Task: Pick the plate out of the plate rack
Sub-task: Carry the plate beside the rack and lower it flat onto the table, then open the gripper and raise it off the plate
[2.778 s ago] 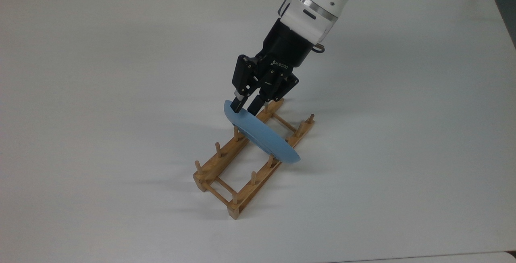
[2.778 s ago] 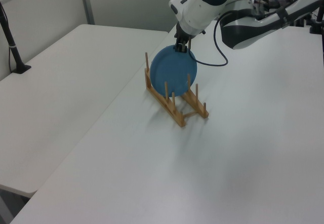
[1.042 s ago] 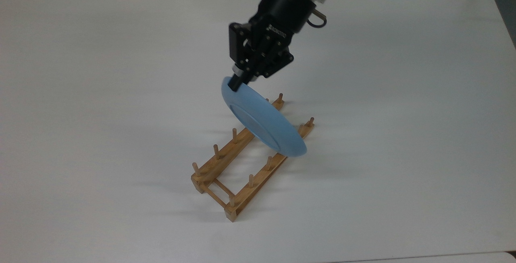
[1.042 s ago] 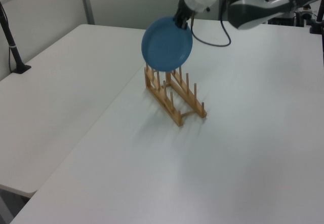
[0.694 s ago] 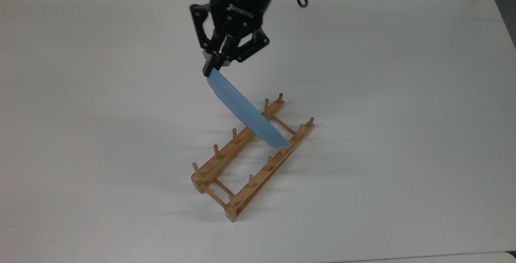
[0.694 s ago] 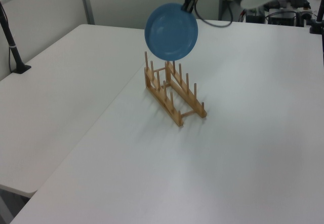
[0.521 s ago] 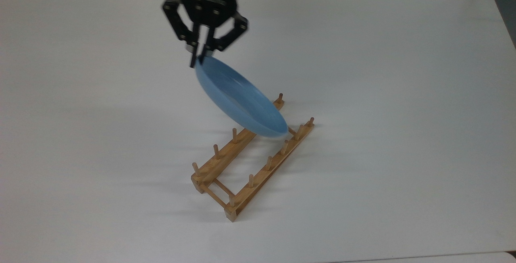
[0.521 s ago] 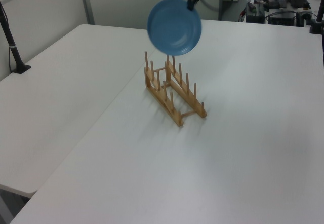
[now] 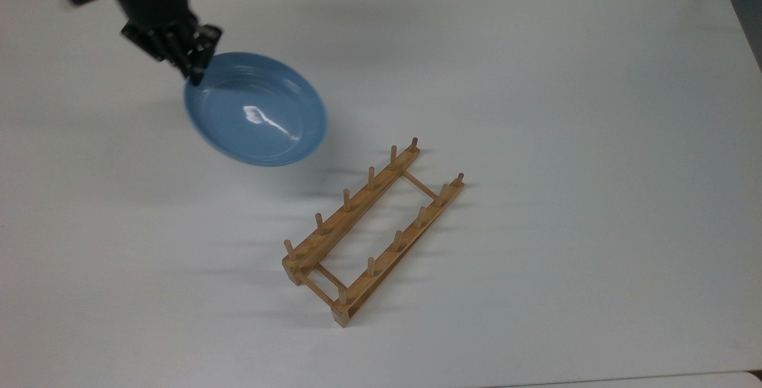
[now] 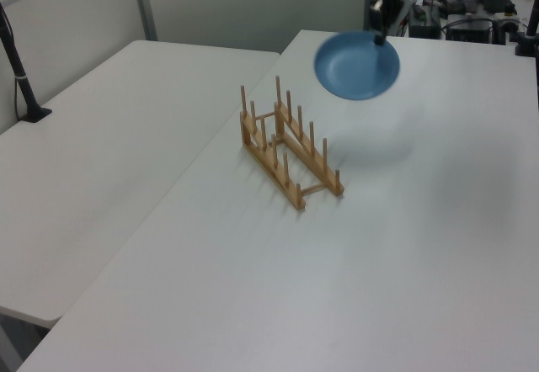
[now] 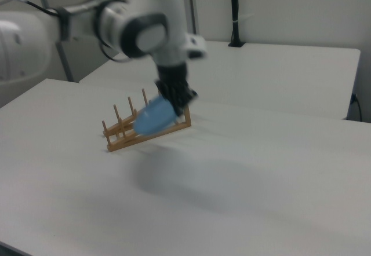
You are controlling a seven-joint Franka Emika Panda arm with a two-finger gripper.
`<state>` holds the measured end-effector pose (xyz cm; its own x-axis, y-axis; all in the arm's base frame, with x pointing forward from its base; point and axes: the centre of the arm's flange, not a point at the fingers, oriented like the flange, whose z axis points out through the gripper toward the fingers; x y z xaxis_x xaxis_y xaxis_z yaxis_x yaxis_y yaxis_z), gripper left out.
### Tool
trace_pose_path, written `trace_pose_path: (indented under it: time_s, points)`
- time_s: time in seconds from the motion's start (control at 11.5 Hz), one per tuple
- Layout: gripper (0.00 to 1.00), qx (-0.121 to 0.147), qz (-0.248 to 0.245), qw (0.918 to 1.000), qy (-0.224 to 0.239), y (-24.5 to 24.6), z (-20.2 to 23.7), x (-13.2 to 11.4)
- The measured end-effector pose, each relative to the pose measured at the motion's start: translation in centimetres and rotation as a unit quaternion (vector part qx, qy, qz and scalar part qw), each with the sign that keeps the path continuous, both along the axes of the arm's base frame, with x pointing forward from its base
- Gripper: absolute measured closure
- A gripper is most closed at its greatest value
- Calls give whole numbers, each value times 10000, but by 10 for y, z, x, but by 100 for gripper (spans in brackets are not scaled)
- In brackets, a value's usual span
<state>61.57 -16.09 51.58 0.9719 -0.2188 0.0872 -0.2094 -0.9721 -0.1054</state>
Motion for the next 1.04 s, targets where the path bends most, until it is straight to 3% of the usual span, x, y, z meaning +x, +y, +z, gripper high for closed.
trace_pose_path:
  time_s: [0.26, 0.61, 0.78, 1.04]
  points:
    - [92, 154, 260, 9977, 603, -70, -91, -5]
    - [86, 287, 498, 9923, 1096, -78, -169, 0]
    - [66, 235, 571, 9918, 1116, -80, -175, 0]
    - [22, 86, 583, 9921, 1109, -87, -166, -3]
